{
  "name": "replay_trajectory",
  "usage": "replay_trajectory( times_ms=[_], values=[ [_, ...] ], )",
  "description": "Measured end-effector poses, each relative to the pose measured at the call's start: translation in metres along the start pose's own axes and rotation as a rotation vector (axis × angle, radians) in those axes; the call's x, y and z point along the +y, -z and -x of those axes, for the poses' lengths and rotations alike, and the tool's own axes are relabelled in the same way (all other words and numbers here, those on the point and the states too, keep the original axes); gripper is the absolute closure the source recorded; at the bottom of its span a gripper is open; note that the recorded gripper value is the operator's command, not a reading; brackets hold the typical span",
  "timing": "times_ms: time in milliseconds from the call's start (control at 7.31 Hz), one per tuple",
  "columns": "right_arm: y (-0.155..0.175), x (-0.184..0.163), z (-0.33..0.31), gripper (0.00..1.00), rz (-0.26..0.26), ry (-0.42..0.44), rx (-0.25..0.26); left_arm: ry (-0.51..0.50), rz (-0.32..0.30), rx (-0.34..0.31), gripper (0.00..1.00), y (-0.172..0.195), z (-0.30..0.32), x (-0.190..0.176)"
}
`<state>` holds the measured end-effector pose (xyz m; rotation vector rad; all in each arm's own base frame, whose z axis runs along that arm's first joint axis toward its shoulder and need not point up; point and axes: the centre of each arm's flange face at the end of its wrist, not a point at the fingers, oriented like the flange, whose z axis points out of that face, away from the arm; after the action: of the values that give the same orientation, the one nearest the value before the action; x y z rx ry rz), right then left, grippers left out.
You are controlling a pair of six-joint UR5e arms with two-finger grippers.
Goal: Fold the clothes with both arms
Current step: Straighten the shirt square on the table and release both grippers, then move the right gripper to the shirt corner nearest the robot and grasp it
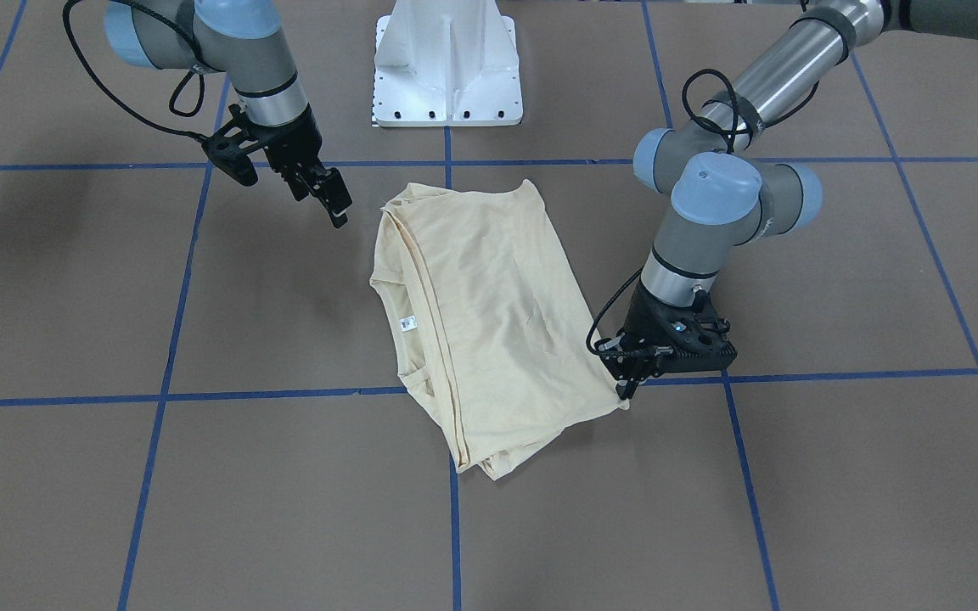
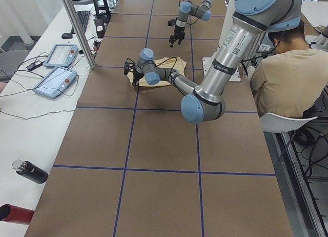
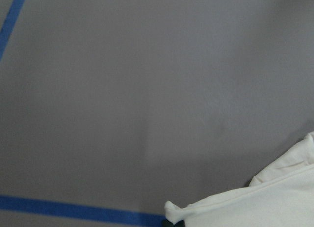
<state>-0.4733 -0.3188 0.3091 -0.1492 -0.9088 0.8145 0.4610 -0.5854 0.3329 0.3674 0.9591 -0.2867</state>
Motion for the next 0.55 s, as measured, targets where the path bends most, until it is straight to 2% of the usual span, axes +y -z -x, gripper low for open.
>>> replay_trajectory(
  times_ms=[273,547],
  values=[
    [-0.010,0.020,0.009,0.00,0.000,-0.039,-0.022,-0.008,-0.019,0.011,0.46,0.003,-0.014,-0.020],
    [-0.021,0.066,0.007,0.00,-0.023,-0.139,-0.073,-0.004,-0.019,0.011,0.46,0.028,-0.021,-0.025]
  ],
)
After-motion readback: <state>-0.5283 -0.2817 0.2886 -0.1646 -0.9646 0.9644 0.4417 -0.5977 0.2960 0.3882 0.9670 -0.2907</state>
